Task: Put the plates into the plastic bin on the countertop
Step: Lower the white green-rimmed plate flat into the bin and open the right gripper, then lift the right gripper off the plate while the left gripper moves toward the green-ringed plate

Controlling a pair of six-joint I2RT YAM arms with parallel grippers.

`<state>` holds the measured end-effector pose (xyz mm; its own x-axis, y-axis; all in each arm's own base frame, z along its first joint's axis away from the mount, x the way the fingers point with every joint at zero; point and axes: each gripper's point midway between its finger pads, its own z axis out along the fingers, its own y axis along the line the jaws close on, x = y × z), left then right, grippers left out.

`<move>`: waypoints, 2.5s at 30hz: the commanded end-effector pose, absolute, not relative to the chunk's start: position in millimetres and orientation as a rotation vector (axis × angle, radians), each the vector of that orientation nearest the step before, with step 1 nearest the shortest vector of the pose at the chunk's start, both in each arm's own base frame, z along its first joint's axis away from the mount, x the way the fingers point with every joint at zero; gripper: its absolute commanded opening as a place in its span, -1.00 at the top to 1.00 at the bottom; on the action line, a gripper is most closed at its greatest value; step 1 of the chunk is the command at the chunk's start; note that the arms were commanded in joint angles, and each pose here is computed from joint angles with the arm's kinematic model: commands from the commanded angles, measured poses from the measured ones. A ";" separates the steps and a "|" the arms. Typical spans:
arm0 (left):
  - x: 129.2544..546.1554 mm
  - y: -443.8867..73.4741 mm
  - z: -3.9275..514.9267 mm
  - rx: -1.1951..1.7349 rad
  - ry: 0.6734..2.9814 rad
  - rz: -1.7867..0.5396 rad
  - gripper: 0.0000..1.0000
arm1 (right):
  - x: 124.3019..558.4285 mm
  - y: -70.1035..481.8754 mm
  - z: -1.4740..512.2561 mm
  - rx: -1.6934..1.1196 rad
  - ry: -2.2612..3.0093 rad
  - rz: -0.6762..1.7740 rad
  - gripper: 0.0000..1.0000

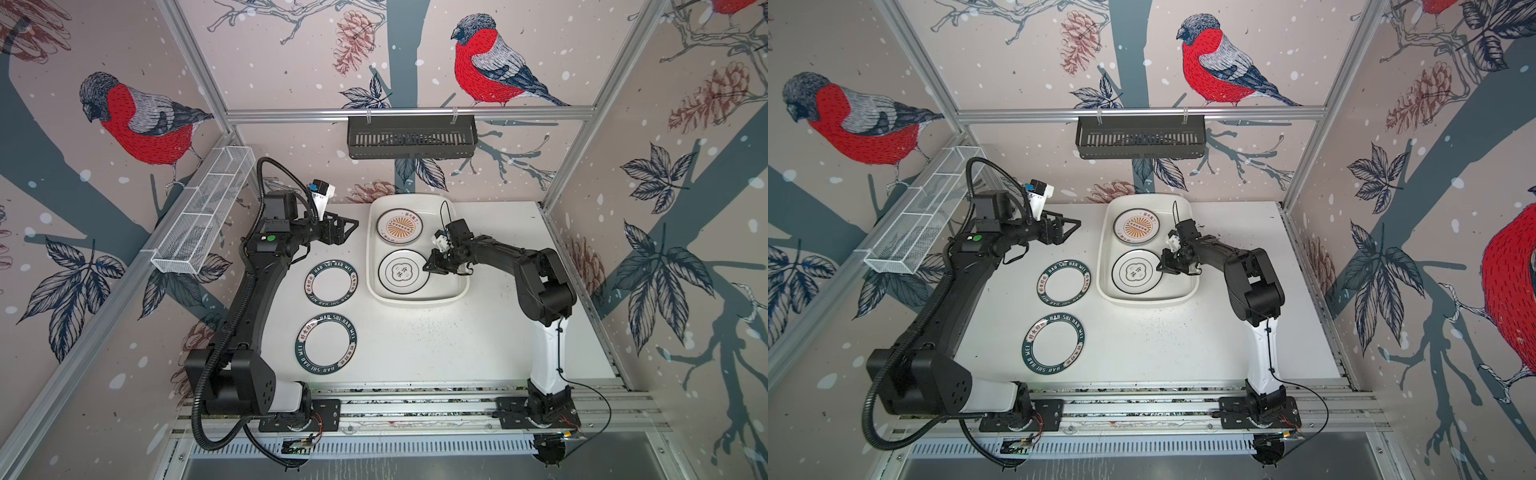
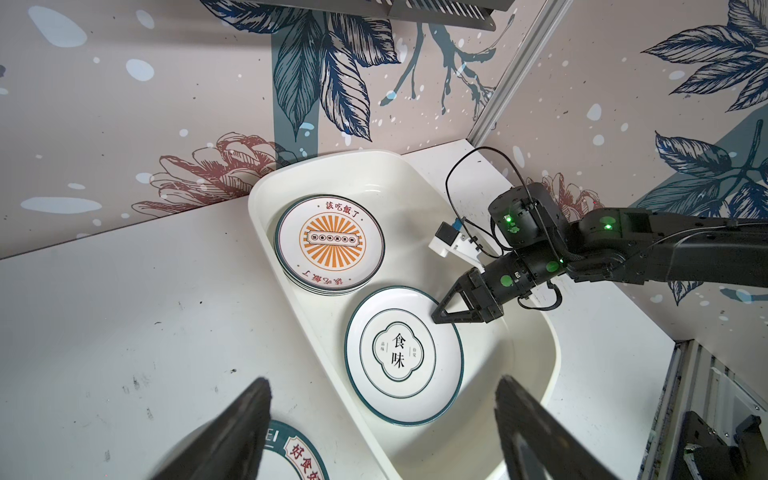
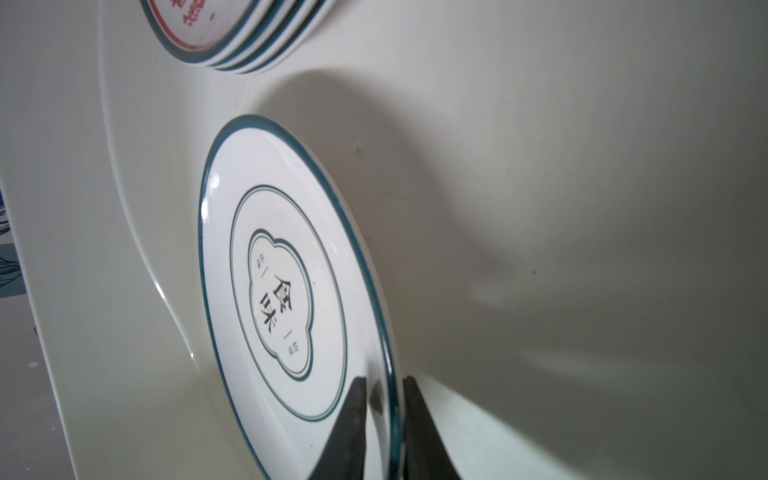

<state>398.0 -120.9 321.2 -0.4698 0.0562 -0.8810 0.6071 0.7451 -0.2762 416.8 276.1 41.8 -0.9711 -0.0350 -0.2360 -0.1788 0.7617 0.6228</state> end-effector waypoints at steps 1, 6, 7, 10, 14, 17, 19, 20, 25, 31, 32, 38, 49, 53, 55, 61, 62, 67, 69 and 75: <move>397.8 -123.5 328.5 0.529 1.942 -0.726 -0.67 | 415.3 272.3 37.3 -0.190 2.774 0.958 0.60; 399.3 -124.0 328.0 0.530 1.944 -0.732 -0.67 | 414.0 269.3 33.5 -0.195 2.793 0.933 0.58; 399.3 -124.2 328.4 0.530 1.943 -0.733 -0.67 | 413.7 269.2 33.2 -0.196 2.795 0.932 0.58; 400.1 -124.4 330.2 0.532 1.939 -0.732 -0.67 | 413.2 268.9 34.6 -0.198 2.795 0.931 0.55; 400.7 -124.6 330.4 0.533 1.939 -0.733 -0.68 | 412.7 269.3 37.7 -0.205 2.792 0.930 0.51; 401.0 -124.3 329.8 0.531 1.941 -0.733 -0.68 | 412.6 268.5 41.4 -0.208 2.789 0.923 0.47; 401.0 -124.3 329.4 0.531 1.942 -0.733 -0.69 | 412.3 268.0 44.6 -0.211 2.785 0.917 0.44; 401.0 -124.2 328.7 0.529 1.944 -0.734 -0.69 | 412.4 267.1 46.3 -0.212 2.784 0.912 0.41; 401.8 -121.1 325.0 0.508 1.959 -0.720 -0.71 | 412.9 264.4 49.6 -0.214 2.780 0.887 0.28; 400.8 -113.0 319.0 0.467 1.981 -0.698 -0.73 | 419.0 261.2 59.0 -0.201 2.748 0.865 0.23; 401.5 -109.4 318.4 0.452 1.987 -0.693 -0.75 | 421.2 260.3 61.9 -0.195 2.739 0.864 0.23; 405.8 -93.5 309.4 0.391 2.022 -0.706 -0.82 | 430.5 260.8 84.0 -0.194 2.675 0.861 0.22; 403.8 -83.5 289.6 0.411 2.049 -0.647 -0.82 | 433.1 252.6 137.5 -0.175 2.534 0.842 0.22; 401.1 -81.3 277.2 0.392 2.086 -0.660 -0.83 | 426.5 248.9 152.1 -0.160 2.490 0.857 0.22; 395.8 -84.9 270.0 0.420 2.079 -0.693 -0.95 | 420.1 246.9 155.7 -0.150 2.474 0.867 0.22; 387.1 -83.5 245.8 0.489 2.109 -0.652 -0.93 | 397.1 232.6 157.8 -0.104 2.443 0.859 0.22; 386.8 -82.2 240.6 0.490 2.117 -0.641 -0.93 | 393.8 230.8 157.4 -0.097 2.440 0.858 0.22; 392.0 -58.0 202.9 0.387 2.243 -0.485 -0.93 | 380.5 224.3 160.0 -0.055 2.409 0.878 0.22; 394.6 -45.2 186.6 0.339 2.302 -0.406 -0.93 | 376.9 222.7 159.6 -0.043 2.400 0.887 0.22; 385.8 -31.6 146.6 0.312 2.441 -0.434 -0.90 | 371.2 219.5 154.3 -0.024 2.400 0.886 0.22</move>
